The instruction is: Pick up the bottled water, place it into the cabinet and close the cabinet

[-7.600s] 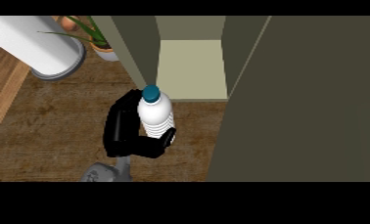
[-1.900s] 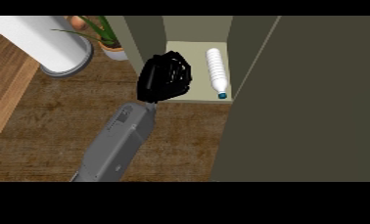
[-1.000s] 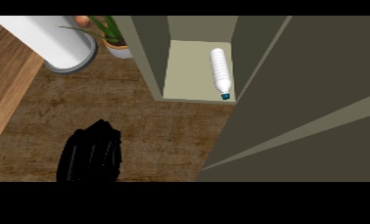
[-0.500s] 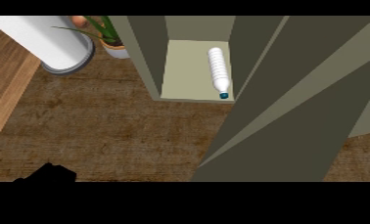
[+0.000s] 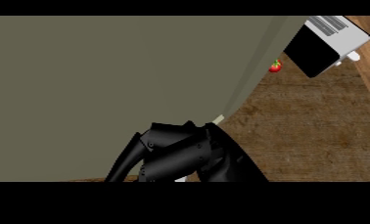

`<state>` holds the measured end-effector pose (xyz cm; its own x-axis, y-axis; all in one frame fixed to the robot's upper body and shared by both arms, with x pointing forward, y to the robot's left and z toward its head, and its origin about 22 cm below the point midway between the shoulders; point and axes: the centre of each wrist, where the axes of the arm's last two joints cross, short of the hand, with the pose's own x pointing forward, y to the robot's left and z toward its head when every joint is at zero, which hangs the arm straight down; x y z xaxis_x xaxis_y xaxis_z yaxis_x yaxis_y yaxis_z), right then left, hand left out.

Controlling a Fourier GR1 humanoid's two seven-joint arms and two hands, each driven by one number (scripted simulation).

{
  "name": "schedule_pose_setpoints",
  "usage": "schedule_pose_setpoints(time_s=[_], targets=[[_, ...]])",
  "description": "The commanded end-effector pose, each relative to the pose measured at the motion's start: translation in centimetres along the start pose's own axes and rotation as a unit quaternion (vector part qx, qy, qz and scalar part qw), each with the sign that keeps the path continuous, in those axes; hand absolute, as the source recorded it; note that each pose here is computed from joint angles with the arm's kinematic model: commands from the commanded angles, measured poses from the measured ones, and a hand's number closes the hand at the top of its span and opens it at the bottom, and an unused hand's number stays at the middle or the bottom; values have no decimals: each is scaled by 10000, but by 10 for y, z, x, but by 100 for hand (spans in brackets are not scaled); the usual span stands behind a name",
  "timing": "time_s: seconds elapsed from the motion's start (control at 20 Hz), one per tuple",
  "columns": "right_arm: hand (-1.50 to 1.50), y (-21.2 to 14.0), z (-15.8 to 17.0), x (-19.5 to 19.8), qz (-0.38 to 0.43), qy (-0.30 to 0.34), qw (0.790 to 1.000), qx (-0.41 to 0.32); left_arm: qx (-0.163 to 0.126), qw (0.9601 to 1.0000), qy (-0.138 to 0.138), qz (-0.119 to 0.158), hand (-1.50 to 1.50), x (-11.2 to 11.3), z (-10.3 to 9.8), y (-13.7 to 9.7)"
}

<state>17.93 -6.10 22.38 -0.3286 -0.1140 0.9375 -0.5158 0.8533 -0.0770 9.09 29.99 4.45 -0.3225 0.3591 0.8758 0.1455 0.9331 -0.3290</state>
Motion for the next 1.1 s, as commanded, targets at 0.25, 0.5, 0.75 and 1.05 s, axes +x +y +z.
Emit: schedule_pose_setpoints(time_s=[0.25,0.5,0.75,1.05], targets=[[150,-31,-79,-18,19,203,9997,-160,153,9998,-71,-42,150,19,11,27],[150,-71,-103,-44,140,398,9987,-294,93,9999,10,-93,150,32,27,30],[150,-68,-139,-62,213,700,9971,-209,161,9998,-46,-78,150,31,3,49],[150,-92,-159,-72,291,791,9956,-401,-76,9999,104,-97,150,29,16,46]])
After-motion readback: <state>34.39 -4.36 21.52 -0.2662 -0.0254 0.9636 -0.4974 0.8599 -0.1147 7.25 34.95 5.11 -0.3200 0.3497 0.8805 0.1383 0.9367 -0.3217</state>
